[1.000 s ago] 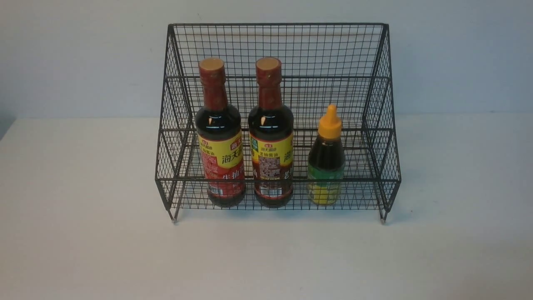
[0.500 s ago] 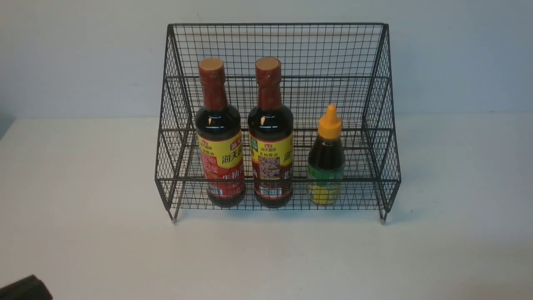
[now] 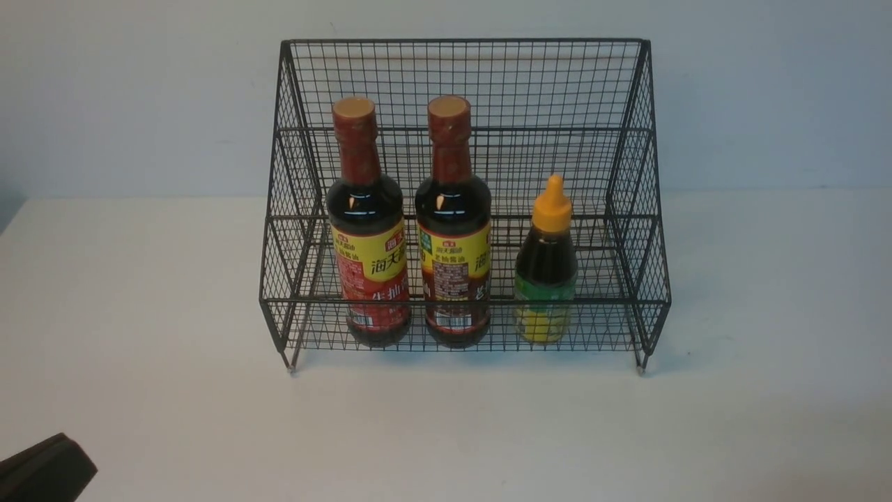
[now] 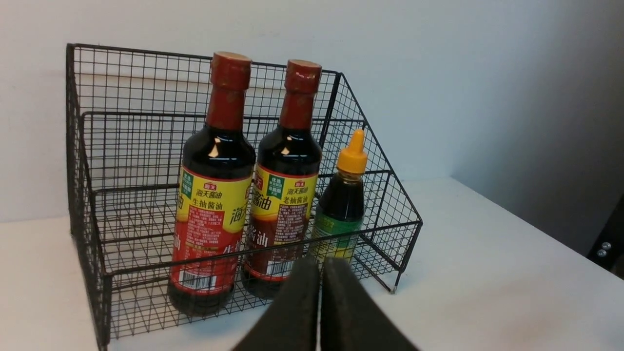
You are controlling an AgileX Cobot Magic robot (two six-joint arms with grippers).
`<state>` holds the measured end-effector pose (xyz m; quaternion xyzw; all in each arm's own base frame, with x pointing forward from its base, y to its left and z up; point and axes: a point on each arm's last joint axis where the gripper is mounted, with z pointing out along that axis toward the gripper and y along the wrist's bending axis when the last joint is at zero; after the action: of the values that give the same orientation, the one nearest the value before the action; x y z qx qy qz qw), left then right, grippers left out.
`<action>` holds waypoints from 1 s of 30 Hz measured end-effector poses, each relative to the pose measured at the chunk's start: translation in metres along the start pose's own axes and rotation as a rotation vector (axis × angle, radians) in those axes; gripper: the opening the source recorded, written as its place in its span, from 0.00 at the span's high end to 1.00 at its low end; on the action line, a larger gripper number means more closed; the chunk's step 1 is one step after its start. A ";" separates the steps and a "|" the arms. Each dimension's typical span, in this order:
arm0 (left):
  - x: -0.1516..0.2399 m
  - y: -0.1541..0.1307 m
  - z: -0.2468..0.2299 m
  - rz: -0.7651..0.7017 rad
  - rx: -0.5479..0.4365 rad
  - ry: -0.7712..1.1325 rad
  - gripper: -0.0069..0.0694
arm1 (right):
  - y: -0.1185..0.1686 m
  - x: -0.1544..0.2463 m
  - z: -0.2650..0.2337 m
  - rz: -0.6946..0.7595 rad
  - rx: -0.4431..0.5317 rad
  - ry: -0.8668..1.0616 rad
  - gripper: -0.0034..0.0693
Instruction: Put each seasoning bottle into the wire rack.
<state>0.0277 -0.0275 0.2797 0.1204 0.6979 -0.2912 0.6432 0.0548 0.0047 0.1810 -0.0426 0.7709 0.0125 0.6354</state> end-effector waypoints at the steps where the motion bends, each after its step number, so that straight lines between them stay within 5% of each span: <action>1: 0.000 0.000 0.000 0.000 0.000 0.001 0.92 | 0.000 0.000 0.000 0.000 0.000 0.000 0.97; 6: 0.011 0.007 0.004 0.089 -0.049 0.017 0.92 | 0.000 0.000 0.000 0.001 0.000 0.000 0.97; 11: 0.048 0.033 0.014 0.297 -0.253 0.063 0.92 | 0.000 0.000 0.000 0.001 0.000 0.000 0.97; 20: 0.085 0.060 0.012 0.259 -0.542 0.125 0.92 | 0.000 0.000 0.000 0.001 0.000 0.001 0.97; 30: 0.096 0.061 0.007 0.252 -0.563 0.238 0.92 | 0.000 0.000 0.000 0.001 0.000 0.001 0.97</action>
<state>0.0529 -0.0028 0.1714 0.0565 0.8008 0.0110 0.5961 0.0548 0.0047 0.1809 -0.0423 0.7712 0.0128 0.6351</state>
